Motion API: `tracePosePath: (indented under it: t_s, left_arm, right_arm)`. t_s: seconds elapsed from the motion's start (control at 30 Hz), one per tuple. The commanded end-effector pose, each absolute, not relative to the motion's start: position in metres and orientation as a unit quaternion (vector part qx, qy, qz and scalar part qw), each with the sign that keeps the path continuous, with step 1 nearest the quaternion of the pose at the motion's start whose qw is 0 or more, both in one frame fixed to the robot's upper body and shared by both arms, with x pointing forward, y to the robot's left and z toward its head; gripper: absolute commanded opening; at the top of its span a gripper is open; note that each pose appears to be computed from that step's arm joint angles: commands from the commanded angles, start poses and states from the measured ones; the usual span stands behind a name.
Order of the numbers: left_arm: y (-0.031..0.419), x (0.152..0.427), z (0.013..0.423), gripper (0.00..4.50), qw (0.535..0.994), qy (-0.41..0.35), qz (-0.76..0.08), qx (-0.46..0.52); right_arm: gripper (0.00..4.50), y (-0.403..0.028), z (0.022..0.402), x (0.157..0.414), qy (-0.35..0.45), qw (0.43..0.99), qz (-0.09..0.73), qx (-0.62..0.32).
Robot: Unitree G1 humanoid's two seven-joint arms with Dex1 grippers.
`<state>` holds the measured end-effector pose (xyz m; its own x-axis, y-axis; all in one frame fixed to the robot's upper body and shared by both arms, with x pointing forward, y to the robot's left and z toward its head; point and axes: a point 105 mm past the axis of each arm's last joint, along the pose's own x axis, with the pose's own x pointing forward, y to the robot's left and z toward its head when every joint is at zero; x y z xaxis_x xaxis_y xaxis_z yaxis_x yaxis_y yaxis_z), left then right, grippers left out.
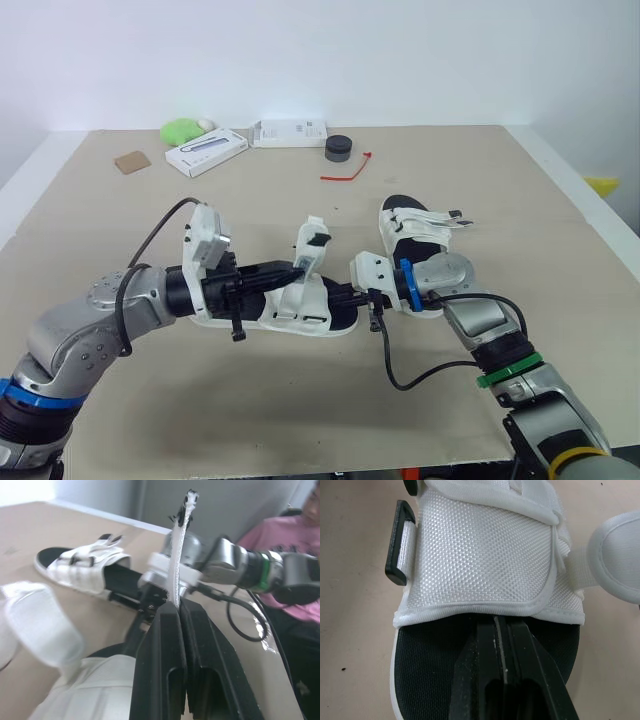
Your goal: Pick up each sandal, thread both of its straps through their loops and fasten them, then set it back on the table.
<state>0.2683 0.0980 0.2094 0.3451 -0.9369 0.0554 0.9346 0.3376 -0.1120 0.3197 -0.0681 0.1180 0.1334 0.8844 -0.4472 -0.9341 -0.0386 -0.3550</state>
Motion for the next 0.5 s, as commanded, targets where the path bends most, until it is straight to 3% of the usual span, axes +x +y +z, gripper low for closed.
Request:
tracePosePath:
  t_s: [0.03,0.3,0.5]
  left_arm:
    - [0.112,0.284,0.216,0.04,0.841,0.004,-0.532,-0.1]
    - [0.119,0.305,0.191,0.04,0.857,0.053,-0.48,-0.179]
    - [0.117,0.303,0.179,0.04,0.854,0.072,-0.481,-0.183]
  right_arm:
    - [0.0,-0.072,0.111,0.32,0.06,0.69,0.654,-0.303]
    - [0.0,-0.071,0.111,0.32,0.059,0.691,0.653,-0.304]
    - [0.0,-0.072,0.111,0.319,0.059,0.691,0.653,-0.303]
